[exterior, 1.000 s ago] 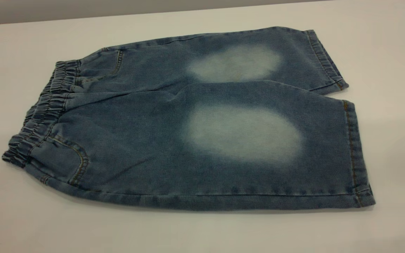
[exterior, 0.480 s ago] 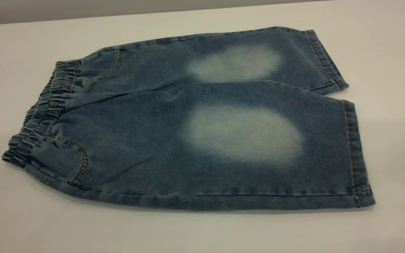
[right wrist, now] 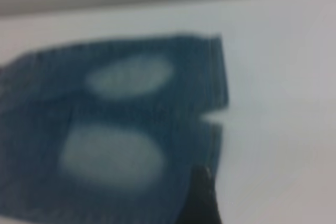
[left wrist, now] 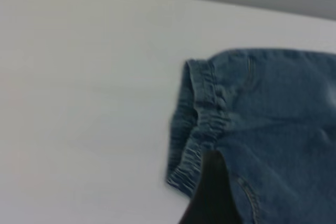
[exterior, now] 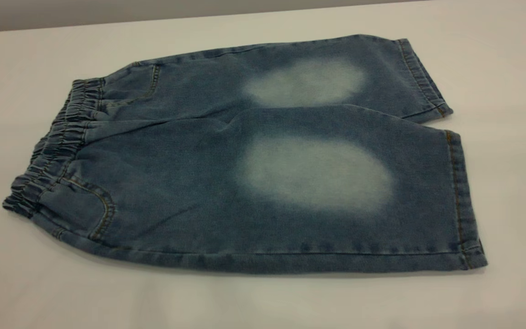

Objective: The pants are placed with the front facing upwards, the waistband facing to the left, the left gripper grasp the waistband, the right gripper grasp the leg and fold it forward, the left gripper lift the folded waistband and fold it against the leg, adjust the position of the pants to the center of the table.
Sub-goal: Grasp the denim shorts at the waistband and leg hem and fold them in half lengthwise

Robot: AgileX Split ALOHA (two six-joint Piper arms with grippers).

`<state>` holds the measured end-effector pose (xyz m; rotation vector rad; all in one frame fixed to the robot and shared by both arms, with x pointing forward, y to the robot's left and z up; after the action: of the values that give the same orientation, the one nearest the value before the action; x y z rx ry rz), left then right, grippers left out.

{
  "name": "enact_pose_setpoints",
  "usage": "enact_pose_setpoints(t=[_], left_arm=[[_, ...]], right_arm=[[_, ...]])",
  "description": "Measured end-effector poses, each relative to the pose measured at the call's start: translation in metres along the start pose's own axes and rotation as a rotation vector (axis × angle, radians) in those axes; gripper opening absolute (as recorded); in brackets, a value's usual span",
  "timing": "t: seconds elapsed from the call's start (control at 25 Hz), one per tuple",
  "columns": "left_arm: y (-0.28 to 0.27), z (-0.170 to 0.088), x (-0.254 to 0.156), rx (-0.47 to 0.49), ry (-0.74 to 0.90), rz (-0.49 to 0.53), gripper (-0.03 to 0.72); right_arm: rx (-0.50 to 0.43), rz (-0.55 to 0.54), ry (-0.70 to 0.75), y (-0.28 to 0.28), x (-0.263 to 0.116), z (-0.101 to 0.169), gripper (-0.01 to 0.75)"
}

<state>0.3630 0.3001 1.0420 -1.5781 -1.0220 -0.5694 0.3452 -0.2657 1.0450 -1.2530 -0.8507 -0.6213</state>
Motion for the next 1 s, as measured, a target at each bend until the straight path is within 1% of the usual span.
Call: enact_pose_setpoints(t=[0.08,0.24,0.4,0.52,0.68,0.8,1.0], left_arm=[[0.018,-0.003,0.000,0.002,-0.020,0.064,0.509],[0.052,-0.008,-0.005,0.009,-0.075,0.194,0.509],[0.082,-0.006,-0.009,0.047,-0.071,0.267,0.509],[0.100,-0.002,-0.016,0.078,-0.066,0.325,0.509],[0.121,0.004,-0.033,0.109,-0.086,0.381,0.509],[0.134,0.009,-0.046,0.123,-0.091,0.405,0.509],[0.153,0.010,-0.046,0.118,-0.093,0.374,0.509]], right_arm=[[0.026,0.077,0.019,0.017,0.001,0.000,0.518],[0.087,0.175,0.049,0.049,0.005,0.003,0.518],[0.148,0.234,0.066,0.074,0.007,0.007,0.518],[0.189,0.258,0.077,0.085,0.007,0.010,0.518],[0.231,0.251,0.091,0.091,0.007,0.015,0.518],[0.238,0.232,0.094,0.092,0.009,0.016,0.518],[0.237,0.240,0.096,0.094,0.008,0.016,0.518]])
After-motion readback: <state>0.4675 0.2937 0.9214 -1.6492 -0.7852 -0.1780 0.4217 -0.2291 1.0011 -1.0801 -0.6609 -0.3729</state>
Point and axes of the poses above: a point on each arm's last joint axis where the gripper is mounted, y pointing out along that axis toward the gripper, z along the wrist's bending axis when the last joint is at zero, x = y × z, the point moved 6 cm from there along y, pointing out along that axis toward the gripper, and after that the axes turned 8 degrees about -y, right-handed, at the moved point
